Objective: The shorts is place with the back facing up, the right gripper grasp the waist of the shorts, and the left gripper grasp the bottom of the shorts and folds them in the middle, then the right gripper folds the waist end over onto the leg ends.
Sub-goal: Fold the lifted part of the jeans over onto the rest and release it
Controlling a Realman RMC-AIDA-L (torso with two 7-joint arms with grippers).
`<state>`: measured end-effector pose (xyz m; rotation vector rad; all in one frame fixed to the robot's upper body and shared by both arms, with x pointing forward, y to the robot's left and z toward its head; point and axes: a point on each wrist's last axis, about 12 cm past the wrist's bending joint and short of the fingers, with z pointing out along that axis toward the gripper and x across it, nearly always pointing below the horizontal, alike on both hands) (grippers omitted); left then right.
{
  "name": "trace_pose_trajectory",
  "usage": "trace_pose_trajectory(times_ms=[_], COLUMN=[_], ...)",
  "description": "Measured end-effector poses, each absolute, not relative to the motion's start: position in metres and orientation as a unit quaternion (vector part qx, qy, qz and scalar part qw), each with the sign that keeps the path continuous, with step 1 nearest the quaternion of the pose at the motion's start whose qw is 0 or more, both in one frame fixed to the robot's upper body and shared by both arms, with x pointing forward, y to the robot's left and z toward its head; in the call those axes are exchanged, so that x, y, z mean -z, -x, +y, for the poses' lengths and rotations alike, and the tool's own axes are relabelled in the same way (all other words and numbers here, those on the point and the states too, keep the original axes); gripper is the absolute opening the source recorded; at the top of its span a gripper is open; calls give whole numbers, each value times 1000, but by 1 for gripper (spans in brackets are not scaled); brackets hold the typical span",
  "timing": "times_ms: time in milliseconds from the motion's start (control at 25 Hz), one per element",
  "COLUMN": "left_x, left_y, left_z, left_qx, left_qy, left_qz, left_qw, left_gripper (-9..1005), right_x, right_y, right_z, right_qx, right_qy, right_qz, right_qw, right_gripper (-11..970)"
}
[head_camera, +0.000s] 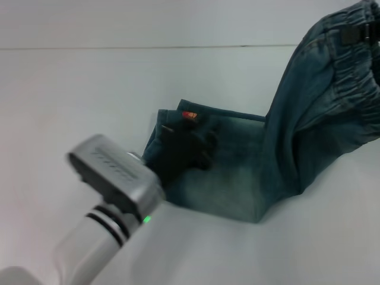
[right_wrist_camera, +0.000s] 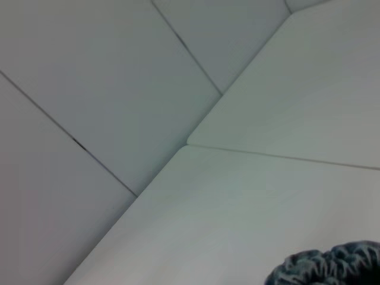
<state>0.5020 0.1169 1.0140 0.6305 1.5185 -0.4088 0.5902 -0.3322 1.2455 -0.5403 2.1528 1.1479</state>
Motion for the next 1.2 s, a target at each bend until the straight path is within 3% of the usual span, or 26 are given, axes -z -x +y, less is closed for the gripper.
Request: trace_pose_trajectory(times_ms=[80,440,760,880,1200], left_x=[-1014,-1008,-997,-993,-991], left_y=[-502,-503,-485,-478,-476], left_z=[136,212,281,289,288], left_qx=[172,95,39,33,33], left_qy=[-231,-76,54,66,70], left_qz=[674,688,697,705,708], left_qw=[680,716,714,706,702], left_gripper=[150,563,735,799,799], right_x=[-1245,-1233,-1214,-1205,-1187], right_y=[-594,-629,-643,-641,-630], right_z=[-326,-259,-190,-169,-133], right_qx=[-437,-439,-414,-398,-374], right_qy=[212,279,348,370,429], right_qz=[817,814,815,818,807], right_qw=[310,259,208,188,156], right_gripper=[115,112,142,158,199])
